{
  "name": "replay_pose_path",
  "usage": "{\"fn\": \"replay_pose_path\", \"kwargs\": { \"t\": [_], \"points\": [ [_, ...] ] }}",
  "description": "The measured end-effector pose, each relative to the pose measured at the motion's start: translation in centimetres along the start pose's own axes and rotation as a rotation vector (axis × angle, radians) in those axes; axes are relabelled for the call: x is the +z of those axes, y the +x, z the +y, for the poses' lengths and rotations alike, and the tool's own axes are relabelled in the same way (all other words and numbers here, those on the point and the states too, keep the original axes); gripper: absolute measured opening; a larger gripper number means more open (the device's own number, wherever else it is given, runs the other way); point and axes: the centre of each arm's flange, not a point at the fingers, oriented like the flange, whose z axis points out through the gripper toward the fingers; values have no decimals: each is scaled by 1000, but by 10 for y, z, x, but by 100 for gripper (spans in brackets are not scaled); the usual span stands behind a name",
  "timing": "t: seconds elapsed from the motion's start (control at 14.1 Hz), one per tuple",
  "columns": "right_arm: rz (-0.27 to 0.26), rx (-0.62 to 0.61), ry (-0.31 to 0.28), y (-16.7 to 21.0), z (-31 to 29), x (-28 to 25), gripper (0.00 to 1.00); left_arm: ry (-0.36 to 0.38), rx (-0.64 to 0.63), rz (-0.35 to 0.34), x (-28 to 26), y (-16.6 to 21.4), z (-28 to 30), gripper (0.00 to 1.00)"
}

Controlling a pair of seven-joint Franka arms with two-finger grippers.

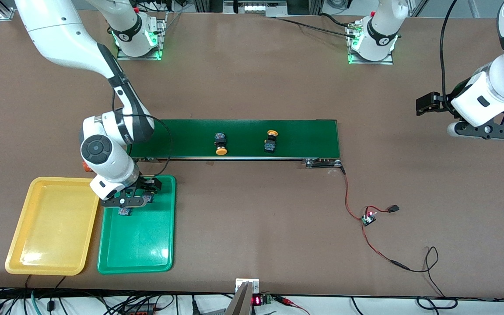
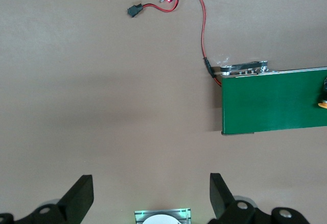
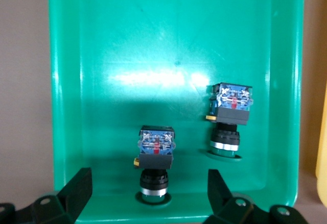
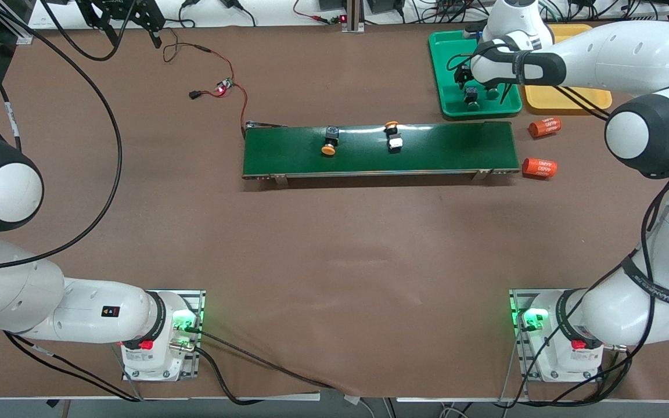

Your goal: Sort buttons by color to trays

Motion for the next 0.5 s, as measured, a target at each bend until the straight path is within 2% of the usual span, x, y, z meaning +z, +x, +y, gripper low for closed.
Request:
{"fn": "replay_pose_path", "kwargs": {
  "t": [0.28,0.5],
  "points": [
    [10,-11,10,-20,-16,-41,100,-1,-1,0,0,0,-5,100],
    [-8,16,64,-57,-52,-71,100,-2,9,-1,0,0,-6,100]
  ]
}}
